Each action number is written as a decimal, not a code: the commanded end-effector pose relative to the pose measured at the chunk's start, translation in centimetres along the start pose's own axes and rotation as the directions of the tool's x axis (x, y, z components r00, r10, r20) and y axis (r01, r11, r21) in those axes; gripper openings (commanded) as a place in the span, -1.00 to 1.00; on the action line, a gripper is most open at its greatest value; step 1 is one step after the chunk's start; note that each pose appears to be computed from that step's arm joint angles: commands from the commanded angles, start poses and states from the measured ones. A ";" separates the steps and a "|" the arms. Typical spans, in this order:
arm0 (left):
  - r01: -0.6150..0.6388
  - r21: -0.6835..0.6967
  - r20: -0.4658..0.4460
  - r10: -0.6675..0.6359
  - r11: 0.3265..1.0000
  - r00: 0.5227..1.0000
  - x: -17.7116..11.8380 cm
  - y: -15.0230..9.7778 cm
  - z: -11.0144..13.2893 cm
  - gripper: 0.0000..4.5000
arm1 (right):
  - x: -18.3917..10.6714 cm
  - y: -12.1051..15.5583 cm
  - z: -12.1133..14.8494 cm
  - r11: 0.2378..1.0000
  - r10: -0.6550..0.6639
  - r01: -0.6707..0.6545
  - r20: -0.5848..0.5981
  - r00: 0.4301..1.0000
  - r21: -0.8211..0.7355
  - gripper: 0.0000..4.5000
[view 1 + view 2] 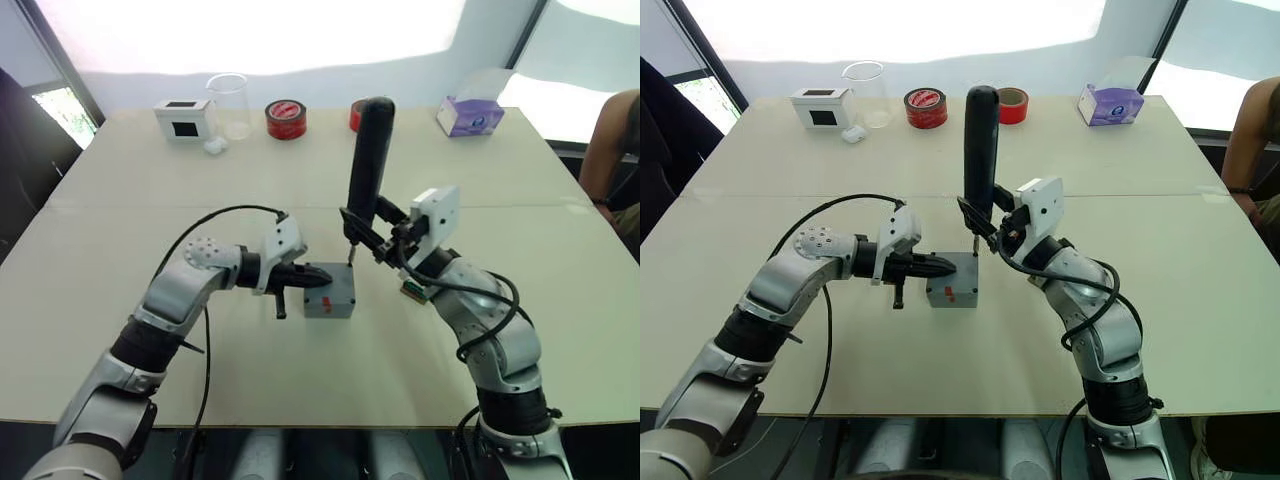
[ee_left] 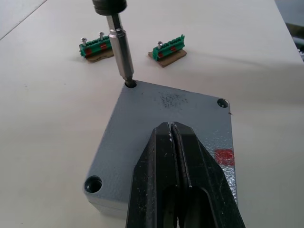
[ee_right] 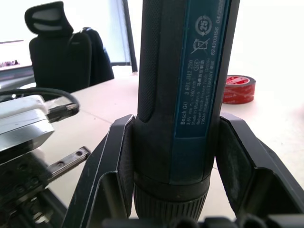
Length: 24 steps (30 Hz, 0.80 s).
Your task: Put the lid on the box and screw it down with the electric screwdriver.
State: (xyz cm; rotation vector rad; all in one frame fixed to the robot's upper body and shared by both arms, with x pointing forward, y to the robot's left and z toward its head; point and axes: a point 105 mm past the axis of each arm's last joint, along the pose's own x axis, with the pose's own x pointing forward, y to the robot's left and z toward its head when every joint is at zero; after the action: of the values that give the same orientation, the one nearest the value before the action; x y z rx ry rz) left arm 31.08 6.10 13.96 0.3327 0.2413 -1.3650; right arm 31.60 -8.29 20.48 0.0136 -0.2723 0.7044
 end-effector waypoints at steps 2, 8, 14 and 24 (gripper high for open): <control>0.011 -0.013 -0.022 -0.011 1.000 1.000 -0.1 -0.4 -0.7 -1.00 | -0.4 -0.1 -0.2 1.000 -0.006 0.006 -0.005 1.000 -0.003 -0.19; 0.015 -0.002 -0.062 -0.015 1.000 0.998 0.0 -0.6 -1.7 -1.00 | -1.3 1.0 -2.8 0.997 0.032 -0.024 -0.111 0.993 0.069 -0.19; 0.016 0.000 -0.073 -0.016 1.000 0.997 0.0 -0.8 -2.2 -1.00 | -1.5 0.8 -5.5 0.999 -0.022 0.032 -0.239 0.971 0.036 -0.19; 0.011 0.002 -0.090 -0.011 1.000 0.996 -0.1 -0.7 -2.8 -1.00 | -1.7 1.6 -6.9 0.999 0.006 0.007 -0.298 0.954 0.043 -0.19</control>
State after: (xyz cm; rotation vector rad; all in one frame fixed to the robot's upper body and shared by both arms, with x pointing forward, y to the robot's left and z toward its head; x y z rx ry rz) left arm 30.54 6.76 12.49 0.3821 0.2682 -1.3704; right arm 31.13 -7.72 18.13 -0.0300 -0.1716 0.6811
